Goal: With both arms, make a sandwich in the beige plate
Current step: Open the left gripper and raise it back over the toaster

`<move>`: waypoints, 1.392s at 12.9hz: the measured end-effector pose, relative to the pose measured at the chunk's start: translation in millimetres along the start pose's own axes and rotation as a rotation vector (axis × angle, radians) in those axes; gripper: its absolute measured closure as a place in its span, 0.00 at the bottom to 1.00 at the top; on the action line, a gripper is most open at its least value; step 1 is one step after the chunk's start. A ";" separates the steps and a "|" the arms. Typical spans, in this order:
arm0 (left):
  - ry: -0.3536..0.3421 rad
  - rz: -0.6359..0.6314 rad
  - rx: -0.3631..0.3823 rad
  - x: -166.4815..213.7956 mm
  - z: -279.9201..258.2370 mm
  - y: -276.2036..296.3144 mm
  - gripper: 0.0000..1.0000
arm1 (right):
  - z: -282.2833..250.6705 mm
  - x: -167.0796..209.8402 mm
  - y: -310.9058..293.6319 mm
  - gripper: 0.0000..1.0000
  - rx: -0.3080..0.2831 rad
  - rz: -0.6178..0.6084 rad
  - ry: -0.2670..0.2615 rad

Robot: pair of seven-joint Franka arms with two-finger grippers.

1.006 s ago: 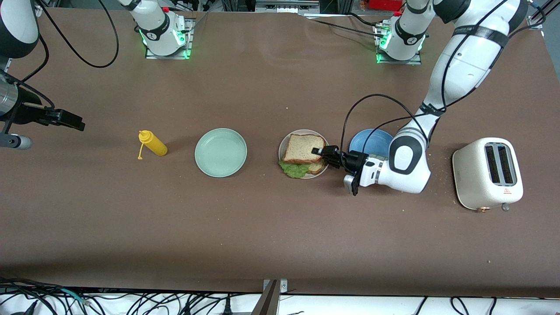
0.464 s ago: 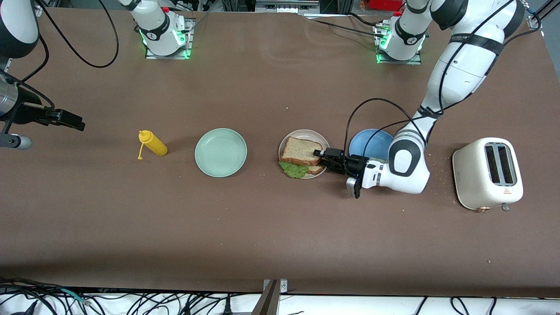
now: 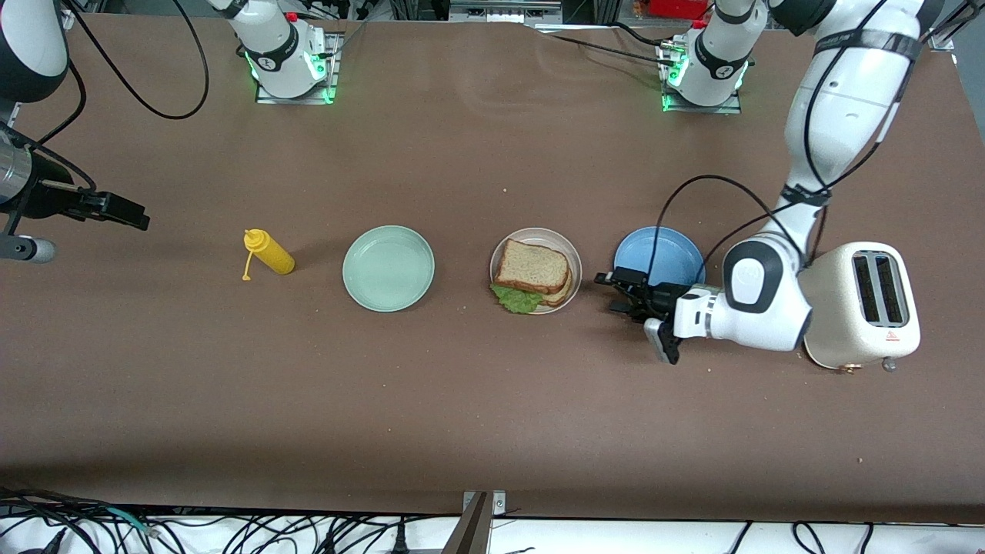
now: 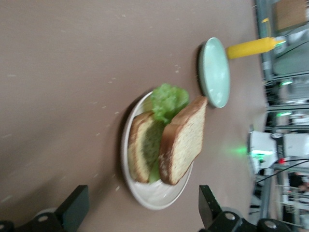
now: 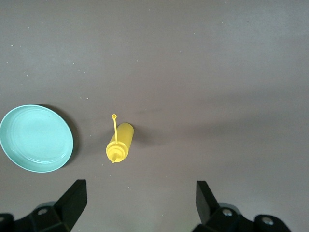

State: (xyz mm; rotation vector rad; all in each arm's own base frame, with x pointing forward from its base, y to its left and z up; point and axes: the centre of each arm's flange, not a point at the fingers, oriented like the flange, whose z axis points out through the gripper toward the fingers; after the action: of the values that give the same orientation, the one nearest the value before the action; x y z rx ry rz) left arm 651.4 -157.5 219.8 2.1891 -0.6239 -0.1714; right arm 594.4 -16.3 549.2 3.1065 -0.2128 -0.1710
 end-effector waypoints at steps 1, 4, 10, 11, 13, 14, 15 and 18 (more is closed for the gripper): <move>-0.028 -0.019 0.078 1.9 -20.1 13.3 0.00 | 0.0 0.0 0.0 0.00 0.000 0.000 0.000; -0.078 -0.083 0.322 4.0 -79.2 62.5 0.00 | 0.0 0.0 0.0 0.00 0.000 0.000 0.000; -0.130 -0.129 0.788 -21.1 -190.2 166.4 0.00 | 0.0 0.0 0.0 0.00 0.000 0.000 0.000; -0.103 -0.138 0.830 -29.1 -213.1 177.9 0.00 | 0.0 0.0 0.0 0.00 0.000 0.000 0.000; -0.057 -0.171 0.870 -49.7 -254.5 194.8 0.00 | 0.0 0.0 0.0 0.00 0.000 0.000 0.000; -0.050 -0.204 0.873 -61.7 -268.2 206.2 0.00 | 0.0 0.0 0.0 0.00 0.000 0.000 0.000; -0.033 -0.252 0.876 -72.0 -278.0 220.9 0.00 | -0.1 0.0 0.0 0.00 0.000 0.000 0.000; 0.064 -0.393 0.891 -96.9 -299.7 273.2 0.00 | -0.1 0.0 0.0 0.00 0.000 0.000 0.000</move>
State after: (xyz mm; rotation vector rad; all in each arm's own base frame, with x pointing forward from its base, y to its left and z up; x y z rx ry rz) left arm 562.3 -47.3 611.9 3.1551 -0.2263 -0.0184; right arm 594.5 -16.2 549.3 3.1065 -0.2127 -0.1707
